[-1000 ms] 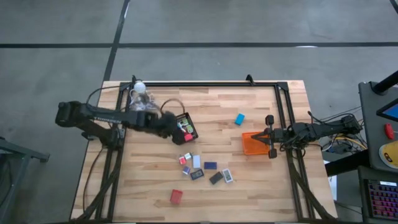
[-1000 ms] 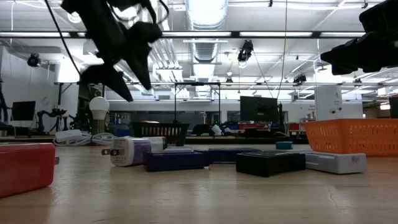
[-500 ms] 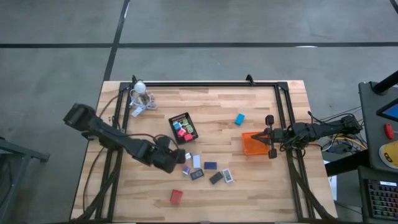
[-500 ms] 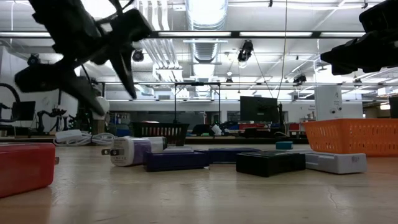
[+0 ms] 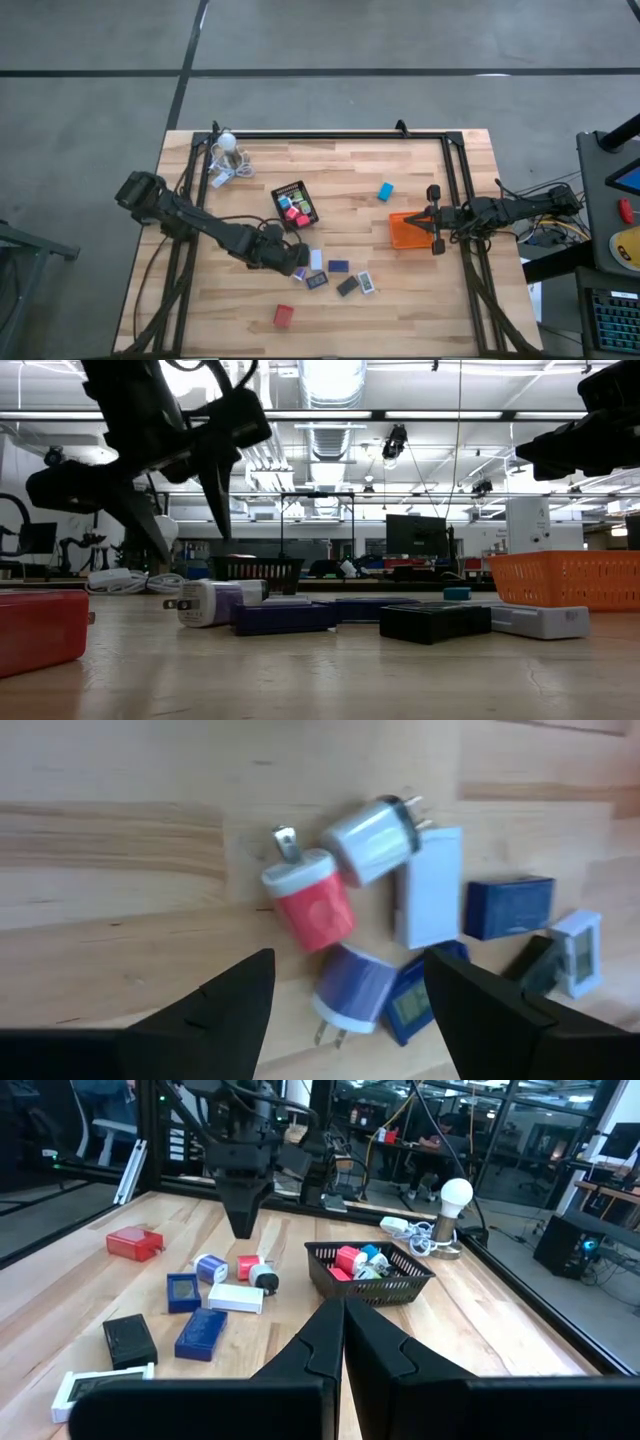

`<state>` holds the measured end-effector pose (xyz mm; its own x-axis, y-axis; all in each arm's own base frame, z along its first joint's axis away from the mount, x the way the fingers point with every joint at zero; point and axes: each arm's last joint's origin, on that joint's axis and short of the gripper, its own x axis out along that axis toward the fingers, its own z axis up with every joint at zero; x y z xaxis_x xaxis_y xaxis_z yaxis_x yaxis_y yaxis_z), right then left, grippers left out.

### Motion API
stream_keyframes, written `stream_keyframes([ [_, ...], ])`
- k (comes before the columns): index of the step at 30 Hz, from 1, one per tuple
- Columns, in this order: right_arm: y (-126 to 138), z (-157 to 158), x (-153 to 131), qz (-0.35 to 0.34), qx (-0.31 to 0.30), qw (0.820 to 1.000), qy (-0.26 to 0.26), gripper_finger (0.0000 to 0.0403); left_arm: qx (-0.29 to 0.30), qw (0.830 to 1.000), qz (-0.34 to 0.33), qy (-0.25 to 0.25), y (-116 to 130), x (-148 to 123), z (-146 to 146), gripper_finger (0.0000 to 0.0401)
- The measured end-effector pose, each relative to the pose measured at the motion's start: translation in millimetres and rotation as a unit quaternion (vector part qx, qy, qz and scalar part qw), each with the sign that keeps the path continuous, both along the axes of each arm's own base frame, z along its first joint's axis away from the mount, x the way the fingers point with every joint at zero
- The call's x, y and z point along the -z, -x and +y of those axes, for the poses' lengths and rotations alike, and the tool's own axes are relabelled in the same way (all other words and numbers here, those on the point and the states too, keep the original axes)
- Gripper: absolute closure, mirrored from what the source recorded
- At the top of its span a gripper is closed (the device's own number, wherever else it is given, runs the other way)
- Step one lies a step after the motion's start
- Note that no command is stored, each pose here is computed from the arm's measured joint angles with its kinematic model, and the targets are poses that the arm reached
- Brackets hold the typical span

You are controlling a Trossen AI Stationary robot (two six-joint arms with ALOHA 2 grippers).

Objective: Pick & Place Office items
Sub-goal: Put the pink charger adapter in the black bin

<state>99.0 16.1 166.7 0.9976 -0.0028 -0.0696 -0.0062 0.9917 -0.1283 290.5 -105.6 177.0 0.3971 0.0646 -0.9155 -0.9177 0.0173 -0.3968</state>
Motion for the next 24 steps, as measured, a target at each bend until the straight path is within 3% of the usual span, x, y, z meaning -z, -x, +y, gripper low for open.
stream_keyframes([
  [24, 0, 0, 0, 0.0, 0.0, 1.0, 0.0, 0.0394, -0.034, 0.996, 0.069, 0.047, -16, 35, 26, 0.0142],
])
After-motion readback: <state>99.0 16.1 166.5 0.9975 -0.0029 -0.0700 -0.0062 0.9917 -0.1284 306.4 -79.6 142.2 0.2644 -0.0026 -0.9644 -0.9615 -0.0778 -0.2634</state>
